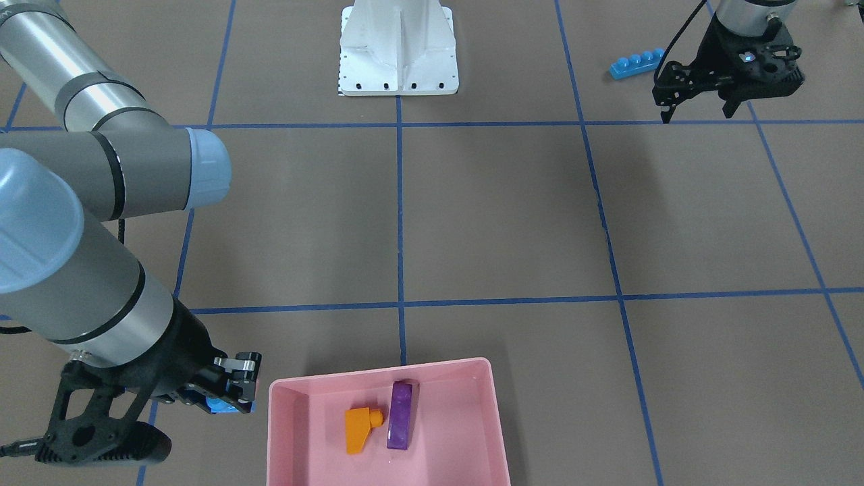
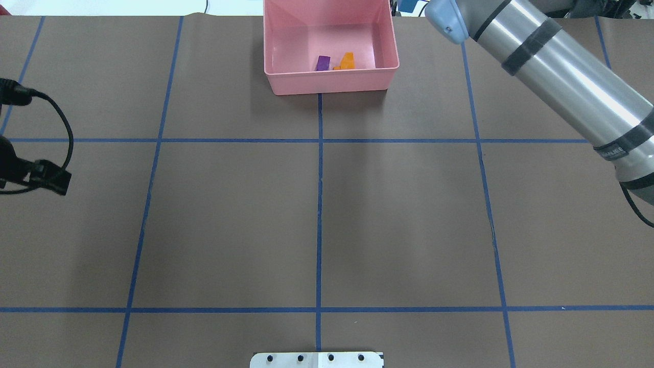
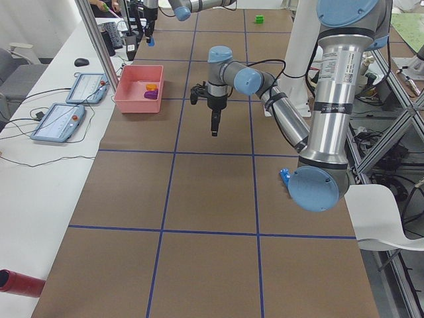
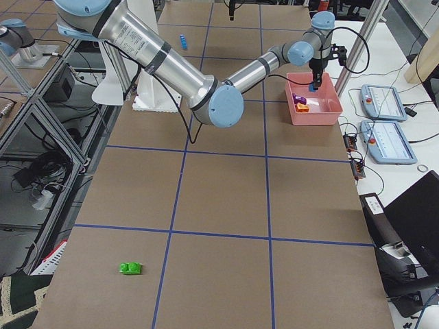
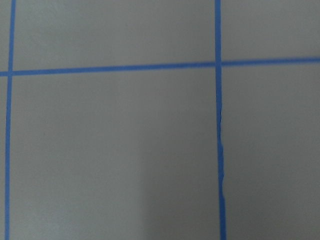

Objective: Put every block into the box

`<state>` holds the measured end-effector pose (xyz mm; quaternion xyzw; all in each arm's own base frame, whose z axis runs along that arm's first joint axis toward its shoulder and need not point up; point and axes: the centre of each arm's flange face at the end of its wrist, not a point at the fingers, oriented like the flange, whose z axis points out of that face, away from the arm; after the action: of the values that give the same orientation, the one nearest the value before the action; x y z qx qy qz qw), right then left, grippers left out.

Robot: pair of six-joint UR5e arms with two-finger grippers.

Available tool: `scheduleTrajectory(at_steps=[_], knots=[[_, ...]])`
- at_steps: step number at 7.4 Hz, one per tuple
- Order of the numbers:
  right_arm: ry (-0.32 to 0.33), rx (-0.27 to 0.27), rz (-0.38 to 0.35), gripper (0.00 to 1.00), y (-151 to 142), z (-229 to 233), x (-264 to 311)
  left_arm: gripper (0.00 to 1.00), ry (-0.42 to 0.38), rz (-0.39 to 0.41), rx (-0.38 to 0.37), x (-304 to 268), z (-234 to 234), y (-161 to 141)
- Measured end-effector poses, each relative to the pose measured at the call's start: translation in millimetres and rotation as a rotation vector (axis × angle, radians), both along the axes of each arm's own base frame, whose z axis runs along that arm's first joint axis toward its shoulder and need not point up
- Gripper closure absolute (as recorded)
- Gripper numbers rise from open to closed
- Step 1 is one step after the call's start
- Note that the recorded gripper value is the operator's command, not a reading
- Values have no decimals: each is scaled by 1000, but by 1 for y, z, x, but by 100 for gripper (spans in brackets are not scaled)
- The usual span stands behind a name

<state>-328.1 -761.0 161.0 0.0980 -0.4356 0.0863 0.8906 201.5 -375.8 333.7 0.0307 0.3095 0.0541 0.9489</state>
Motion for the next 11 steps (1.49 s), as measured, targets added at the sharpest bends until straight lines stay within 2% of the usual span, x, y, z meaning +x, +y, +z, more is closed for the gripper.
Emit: scheduleTrajectory(at_steps=[1, 3, 5, 7, 8, 9, 11], knots=[[-9, -15, 35, 100, -14, -2, -16, 0, -28, 112, 11, 18, 13, 27], [-27, -3, 114, 100, -24, 11, -65, 0, -104, 303, 39, 58, 36, 79], [4, 21, 162, 100, -3, 14, -127, 0, -153, 458, 44, 71, 53, 125], [60, 44, 197, 100, 18, 28, -172, 0, -182, 543, 18, 75, 66, 152], [91, 61, 223, 64, 20, 34, -180, 0, -184, 573, 4, 76, 69, 162], [118, 82, 252, 1, 20, 37, -184, 0, -187, 602, -5, 77, 71, 172], [147, 129, 258, 0, 11, 32, -174, 0, -201, 663, -13, 84, 77, 190]])
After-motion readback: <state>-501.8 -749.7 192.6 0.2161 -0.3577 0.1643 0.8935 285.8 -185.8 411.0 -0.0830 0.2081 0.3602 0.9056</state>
